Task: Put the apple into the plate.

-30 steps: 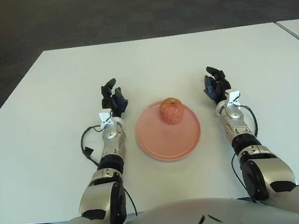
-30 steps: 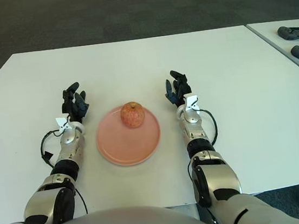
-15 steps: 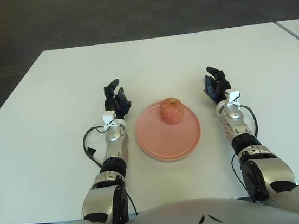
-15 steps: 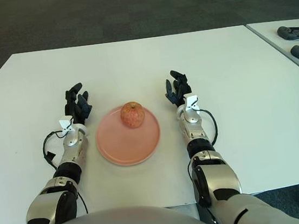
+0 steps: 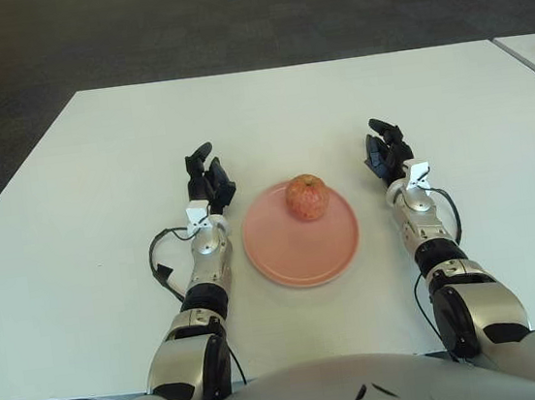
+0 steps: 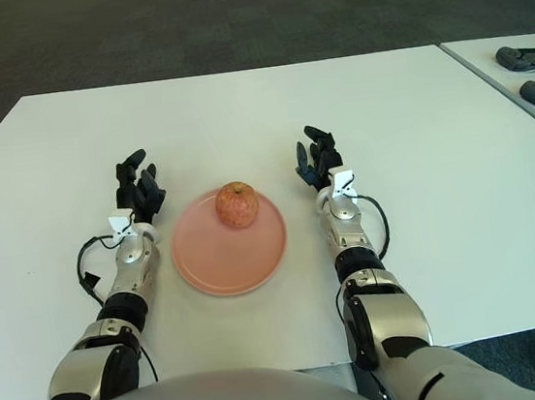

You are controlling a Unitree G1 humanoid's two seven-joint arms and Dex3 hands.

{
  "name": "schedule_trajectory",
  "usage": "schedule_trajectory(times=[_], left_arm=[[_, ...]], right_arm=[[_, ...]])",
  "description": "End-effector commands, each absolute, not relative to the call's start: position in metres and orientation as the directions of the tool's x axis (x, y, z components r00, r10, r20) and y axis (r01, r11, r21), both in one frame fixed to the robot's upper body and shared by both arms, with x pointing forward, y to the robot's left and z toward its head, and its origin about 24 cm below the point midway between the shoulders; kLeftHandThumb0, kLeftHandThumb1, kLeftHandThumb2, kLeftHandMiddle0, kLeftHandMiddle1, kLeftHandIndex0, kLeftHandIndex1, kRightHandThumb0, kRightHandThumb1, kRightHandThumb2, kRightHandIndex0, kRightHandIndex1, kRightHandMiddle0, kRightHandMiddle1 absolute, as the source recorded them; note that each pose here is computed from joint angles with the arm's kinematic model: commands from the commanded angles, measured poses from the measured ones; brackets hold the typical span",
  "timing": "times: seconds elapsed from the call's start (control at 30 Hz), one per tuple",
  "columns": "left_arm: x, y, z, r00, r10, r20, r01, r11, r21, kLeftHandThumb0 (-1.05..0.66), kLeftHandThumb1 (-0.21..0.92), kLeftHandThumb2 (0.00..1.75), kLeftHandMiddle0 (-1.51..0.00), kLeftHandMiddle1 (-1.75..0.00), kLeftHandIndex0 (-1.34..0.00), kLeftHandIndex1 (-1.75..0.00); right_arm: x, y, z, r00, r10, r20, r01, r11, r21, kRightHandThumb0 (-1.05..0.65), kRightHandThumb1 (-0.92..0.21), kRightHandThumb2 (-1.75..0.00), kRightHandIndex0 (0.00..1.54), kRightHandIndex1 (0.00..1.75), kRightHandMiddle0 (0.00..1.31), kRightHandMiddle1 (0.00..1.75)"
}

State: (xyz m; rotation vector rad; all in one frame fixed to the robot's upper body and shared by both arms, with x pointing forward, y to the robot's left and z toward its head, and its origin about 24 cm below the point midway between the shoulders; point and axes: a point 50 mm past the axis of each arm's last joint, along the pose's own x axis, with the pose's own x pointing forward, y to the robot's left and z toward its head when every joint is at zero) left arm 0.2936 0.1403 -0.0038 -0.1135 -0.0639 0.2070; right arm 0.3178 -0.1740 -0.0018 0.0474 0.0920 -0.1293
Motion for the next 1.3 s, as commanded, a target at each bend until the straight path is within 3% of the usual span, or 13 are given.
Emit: schedule_trajectory(times=[0.0,1.27], left_arm=[[0.291,0.141,-0.007,0.976,0.215,0.040,-0.209,0.971,-0.113,-0.74,0.92,0.80,-0.45,-0.18,-0.01,-1.06],[0.276,0.134,0.006,0.964,0.253,0.088,-0.251,0.967,-0.031,-0.74,0.92,0.76,-0.48,-0.24,-0.01,-1.08]], right_arm=[[0.315,-0.179,-0.007,0.982,-0.139,-0.124,0.145,0.989,0.041,-0.68,-0.92,-0.63,0.24,0.21,0.00,0.69],[0.316,-0.183,-0.006,0.982,-0.140,-0.124,0.146,0.988,0.040,-0.68,-0.92,-0.63,0.24,0.21,0.00,0.69]])
